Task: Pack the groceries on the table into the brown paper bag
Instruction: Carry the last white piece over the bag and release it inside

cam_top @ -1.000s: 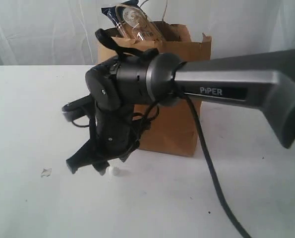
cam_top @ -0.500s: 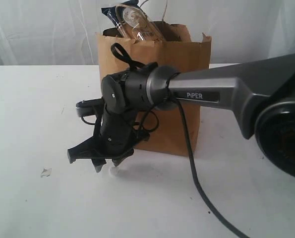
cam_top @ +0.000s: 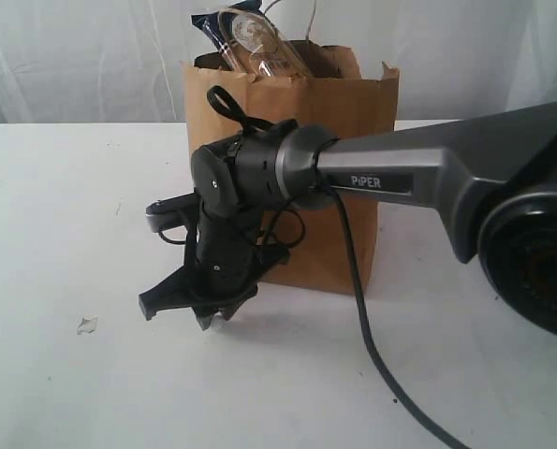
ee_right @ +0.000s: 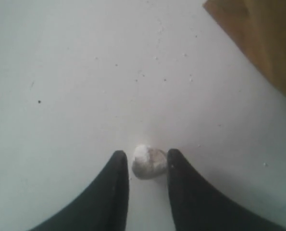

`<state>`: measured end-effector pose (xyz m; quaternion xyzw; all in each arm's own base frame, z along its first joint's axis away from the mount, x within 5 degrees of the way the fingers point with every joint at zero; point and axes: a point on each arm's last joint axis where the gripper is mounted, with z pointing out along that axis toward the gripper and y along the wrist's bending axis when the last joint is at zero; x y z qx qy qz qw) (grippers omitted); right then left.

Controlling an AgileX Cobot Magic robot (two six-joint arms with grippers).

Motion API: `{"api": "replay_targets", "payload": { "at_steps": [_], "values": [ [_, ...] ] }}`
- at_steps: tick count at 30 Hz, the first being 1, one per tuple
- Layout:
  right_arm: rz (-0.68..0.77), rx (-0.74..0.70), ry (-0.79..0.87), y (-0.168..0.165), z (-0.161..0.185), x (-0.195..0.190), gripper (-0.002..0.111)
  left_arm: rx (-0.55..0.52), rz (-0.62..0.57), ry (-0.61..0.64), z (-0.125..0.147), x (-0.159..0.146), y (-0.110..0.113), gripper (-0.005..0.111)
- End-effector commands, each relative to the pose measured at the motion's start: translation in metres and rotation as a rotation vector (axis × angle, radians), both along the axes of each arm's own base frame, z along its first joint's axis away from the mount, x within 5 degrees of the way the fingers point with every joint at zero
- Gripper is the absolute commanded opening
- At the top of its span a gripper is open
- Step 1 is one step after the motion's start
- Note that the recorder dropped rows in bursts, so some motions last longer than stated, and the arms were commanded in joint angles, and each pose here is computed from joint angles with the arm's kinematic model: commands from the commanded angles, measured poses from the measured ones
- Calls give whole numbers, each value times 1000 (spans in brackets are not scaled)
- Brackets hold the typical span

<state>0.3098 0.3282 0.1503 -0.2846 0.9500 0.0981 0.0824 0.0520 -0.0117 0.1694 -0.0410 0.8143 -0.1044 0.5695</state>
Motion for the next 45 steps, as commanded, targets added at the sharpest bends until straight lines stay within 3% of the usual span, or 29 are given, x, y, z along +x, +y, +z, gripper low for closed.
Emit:
{"api": "replay_targets", "payload": {
  "at_steps": [1, 7, 16, 24, 32, 36, 38, 41, 43, 45],
  "values": [
    [14, -9, -10, -2, 0, 2, 12, -7, 0, -5, 0, 0, 0, 0],
    [3, -13, 55, -4, 7, -4, 9, -7, 0, -5, 0, 0, 0, 0],
    [111, 16, 106, 2, 63, -44, 9, -7, 0, -5, 0, 0, 0, 0],
    [254, 218, 142, 15, 134, -102, 9, -7, 0, -5, 0, 0, 0, 0],
    [282, 543, 108, -8, 225, -141, 9, -7, 0, -5, 0, 0, 0, 0],
    [253, 772, -139, -50, 298, -162, 9, -7, 0, -5, 0, 0, 0, 0],
    [222, 881, -344, -73, 332, -168, 9, -7, 0, -5, 0, 0, 0, 0],
    [178, 975, -800, -115, 381, -173, 9, -7, 0, -5, 0, 0, 0, 0],
    [190, 924, -1031, -132, 396, -173, 9, -7, 0, -5, 0, 0, 0, 0],
    [224, 758, -1173, -139, 395, -167, 9, -7, 0, -5, 0, 0, 0, 0]
  ]
}}
